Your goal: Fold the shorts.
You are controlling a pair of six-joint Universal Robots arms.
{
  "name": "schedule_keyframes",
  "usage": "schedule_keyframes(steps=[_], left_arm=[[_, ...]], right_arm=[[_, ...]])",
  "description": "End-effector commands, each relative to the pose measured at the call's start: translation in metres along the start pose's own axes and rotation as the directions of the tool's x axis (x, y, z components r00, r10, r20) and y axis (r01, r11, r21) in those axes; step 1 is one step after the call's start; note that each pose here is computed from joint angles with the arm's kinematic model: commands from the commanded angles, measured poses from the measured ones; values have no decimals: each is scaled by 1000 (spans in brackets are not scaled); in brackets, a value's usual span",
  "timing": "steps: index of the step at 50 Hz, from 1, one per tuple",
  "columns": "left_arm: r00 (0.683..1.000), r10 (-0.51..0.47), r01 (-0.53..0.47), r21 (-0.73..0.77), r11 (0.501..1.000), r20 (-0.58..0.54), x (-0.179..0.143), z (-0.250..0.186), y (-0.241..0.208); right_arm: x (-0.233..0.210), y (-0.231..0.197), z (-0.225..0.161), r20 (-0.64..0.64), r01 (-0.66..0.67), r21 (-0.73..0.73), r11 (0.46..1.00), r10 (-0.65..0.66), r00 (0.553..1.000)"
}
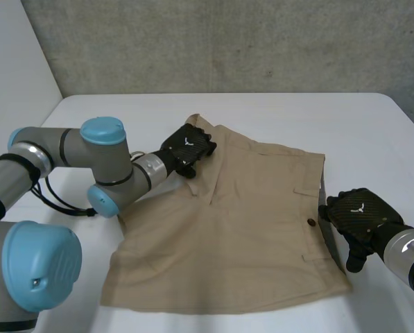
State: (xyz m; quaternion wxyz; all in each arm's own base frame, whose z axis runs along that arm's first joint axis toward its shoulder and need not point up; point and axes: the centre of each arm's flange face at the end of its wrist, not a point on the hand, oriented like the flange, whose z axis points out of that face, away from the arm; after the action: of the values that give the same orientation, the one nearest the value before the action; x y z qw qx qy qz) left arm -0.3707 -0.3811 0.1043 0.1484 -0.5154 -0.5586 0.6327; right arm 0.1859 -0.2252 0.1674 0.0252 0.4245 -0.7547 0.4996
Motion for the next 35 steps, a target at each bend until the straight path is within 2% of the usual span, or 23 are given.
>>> schedule_keyframes(steps=[1,10,22,30,35], left_arm=[[1000,-1,1,-8,1000,8,-2,3,3],[989,48,-50,11,999,141,-30,1,-19],[988,52,-45,-51,998,147,-28,-25,-25],[968,163,-108,-265,958,192,-39,-59,-9],[964,189,-118,-340,933,185,-33,-75,-7]], right_arm=[[1,0,1,-4,2,4,1000,-2,1000],[3,0,1,-11,0,4,1000,1,1000],[2,-1,1,-9,1,7,1000,-1,1000],[1,0,1,-7,1,5,1000,-1,1000],[1,0,1,-7,1,5,1000,-1,1000]])
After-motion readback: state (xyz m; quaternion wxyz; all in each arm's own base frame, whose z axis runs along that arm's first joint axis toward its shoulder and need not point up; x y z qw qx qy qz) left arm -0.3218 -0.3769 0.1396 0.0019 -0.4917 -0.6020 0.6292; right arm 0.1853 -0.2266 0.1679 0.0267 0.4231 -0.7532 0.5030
